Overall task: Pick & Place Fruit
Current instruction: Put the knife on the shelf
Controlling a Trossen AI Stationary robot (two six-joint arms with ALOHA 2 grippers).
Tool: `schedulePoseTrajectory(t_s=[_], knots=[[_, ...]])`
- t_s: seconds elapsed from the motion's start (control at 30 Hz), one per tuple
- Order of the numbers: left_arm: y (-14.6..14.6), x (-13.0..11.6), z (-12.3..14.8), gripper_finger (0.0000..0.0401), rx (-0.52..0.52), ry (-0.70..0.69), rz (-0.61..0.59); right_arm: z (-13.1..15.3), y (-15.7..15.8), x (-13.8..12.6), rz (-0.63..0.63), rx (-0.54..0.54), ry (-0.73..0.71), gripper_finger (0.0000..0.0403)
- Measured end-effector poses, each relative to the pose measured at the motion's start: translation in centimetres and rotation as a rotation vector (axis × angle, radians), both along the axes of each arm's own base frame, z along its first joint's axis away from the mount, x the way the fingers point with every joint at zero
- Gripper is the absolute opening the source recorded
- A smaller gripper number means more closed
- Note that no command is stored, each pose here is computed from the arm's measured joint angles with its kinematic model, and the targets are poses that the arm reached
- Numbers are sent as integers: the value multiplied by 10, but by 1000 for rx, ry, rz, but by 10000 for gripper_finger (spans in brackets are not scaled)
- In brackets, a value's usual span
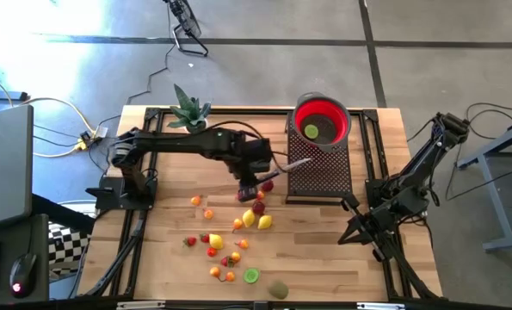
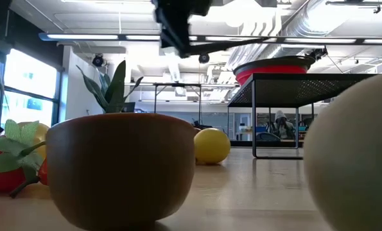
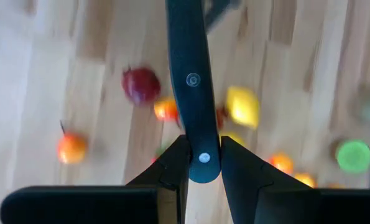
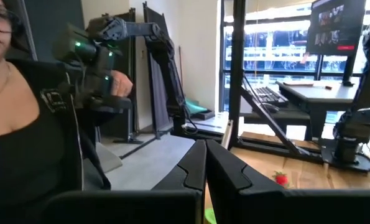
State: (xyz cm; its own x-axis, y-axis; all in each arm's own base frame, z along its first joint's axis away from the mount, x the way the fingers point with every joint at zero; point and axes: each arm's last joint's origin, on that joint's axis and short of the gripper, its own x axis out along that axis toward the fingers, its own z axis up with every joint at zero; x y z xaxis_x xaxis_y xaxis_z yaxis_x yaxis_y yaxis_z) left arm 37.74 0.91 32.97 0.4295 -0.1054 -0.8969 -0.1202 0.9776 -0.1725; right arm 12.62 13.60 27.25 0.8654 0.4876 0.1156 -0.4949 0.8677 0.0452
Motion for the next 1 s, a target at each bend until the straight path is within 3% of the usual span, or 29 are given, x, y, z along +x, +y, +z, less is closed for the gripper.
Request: schedulePoseTrajectory(t_s=[0.33,0.4,0.8,1.0], knots=[[10,20,-10,68,-18,131,-7,-3,1,0,15,7,40,3],[10,27,-8,68,-36,79,-23,-4,1,0,22,-1,42,3],[10,34,-18,68,-45,89,-36,-4,1,0,28,-16,39,3],[10,35,-3,68,-33,37,-36,-4,1,0,28,-18,38,2]])
